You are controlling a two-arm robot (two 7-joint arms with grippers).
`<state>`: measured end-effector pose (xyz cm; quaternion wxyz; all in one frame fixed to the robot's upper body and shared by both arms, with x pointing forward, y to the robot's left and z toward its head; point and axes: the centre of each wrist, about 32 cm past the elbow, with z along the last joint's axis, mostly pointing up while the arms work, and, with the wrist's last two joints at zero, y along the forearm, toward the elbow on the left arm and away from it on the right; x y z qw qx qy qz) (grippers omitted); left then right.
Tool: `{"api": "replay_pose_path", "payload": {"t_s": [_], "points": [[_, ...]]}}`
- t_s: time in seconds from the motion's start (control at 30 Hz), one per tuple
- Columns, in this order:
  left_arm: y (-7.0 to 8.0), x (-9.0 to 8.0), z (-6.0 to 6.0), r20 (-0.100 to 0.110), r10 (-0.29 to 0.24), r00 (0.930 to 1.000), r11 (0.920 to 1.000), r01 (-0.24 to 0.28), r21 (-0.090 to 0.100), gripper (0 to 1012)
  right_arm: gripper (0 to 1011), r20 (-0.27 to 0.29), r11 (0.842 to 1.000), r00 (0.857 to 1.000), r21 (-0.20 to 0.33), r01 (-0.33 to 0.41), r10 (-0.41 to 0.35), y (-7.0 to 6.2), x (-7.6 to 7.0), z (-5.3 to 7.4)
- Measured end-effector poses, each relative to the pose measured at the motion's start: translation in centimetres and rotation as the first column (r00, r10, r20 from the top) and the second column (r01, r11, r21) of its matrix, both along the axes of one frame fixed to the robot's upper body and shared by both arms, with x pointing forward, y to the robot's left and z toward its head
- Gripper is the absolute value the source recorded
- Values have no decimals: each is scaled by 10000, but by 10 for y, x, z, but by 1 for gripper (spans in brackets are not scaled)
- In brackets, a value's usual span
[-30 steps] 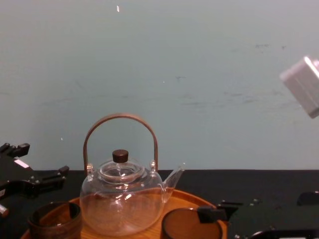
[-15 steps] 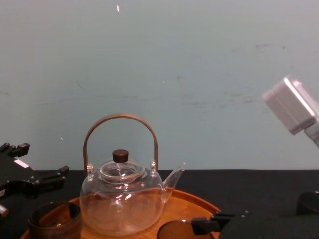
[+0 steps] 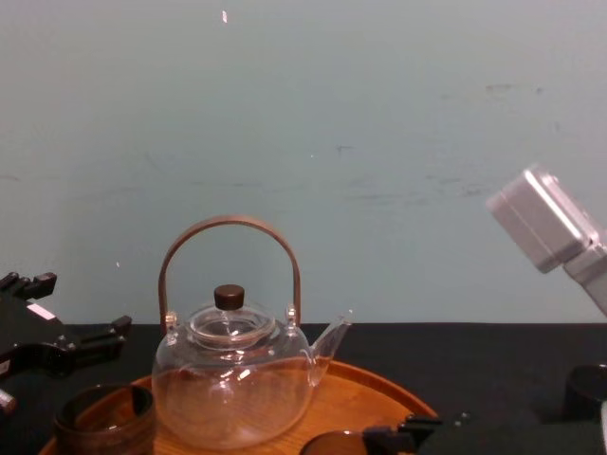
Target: Pick up the glass from the table and place it on the tray.
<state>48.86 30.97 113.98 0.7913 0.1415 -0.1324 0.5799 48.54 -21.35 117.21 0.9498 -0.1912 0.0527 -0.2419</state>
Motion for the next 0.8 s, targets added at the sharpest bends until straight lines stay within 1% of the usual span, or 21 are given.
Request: {"api": "replay_pose_path", "payload": {"t_s": [0.3,0.43,0.8], "points": [[0,0,0,0,0,10000,10000,0,0,1001,900,-64,10000,10000,-33,25,-25,0,1,-2],[0,0,0,0,0,10000,10000,0,-1,1001,900,-28,9999,10000,-128,2,-2,0,0,-3],[0,0,0,0,0,10000,10000,0,0,1001,902,-32,9999,10000,-105,22,-22,0,0,-3]]}}
